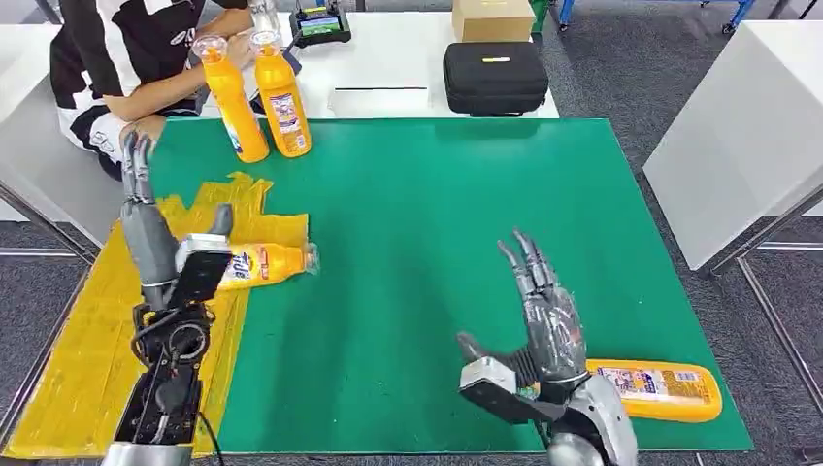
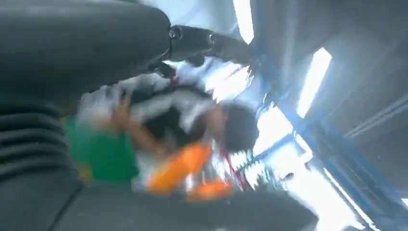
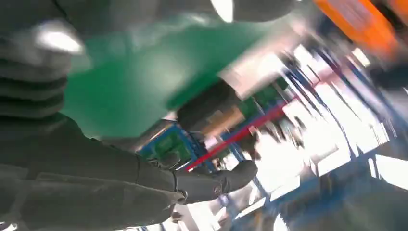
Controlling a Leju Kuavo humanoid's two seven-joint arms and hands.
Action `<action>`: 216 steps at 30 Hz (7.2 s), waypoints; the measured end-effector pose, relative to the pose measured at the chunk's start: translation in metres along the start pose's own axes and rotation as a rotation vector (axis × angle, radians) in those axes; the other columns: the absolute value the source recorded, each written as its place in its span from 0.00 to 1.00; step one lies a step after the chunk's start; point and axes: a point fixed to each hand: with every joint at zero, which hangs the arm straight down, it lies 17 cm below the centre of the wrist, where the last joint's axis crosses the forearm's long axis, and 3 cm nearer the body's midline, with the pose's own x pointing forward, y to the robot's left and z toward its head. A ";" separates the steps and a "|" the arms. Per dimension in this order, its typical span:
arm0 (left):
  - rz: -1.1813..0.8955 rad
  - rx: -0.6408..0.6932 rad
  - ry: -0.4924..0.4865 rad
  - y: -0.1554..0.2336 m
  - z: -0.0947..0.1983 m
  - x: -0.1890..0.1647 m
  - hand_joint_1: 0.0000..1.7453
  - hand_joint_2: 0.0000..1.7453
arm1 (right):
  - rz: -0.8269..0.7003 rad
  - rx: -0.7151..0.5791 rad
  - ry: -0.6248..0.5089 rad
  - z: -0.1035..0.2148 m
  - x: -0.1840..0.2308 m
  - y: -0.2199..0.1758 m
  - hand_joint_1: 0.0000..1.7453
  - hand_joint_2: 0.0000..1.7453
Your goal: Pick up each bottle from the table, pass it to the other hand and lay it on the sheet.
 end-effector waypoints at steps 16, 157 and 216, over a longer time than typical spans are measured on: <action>0.358 -0.101 0.105 -0.020 0.039 -0.011 0.00 1.00 | 0.302 0.558 0.186 0.137 -0.144 -0.049 0.00 1.00; 0.947 -0.827 0.318 -0.197 0.134 0.079 0.00 1.00 | -0.188 -0.007 0.074 -0.059 -0.052 0.092 1.00 1.00; 1.139 -0.554 0.575 -0.192 0.123 0.031 1.00 1.00 | -0.159 0.235 -0.112 -0.039 0.041 0.179 1.00 1.00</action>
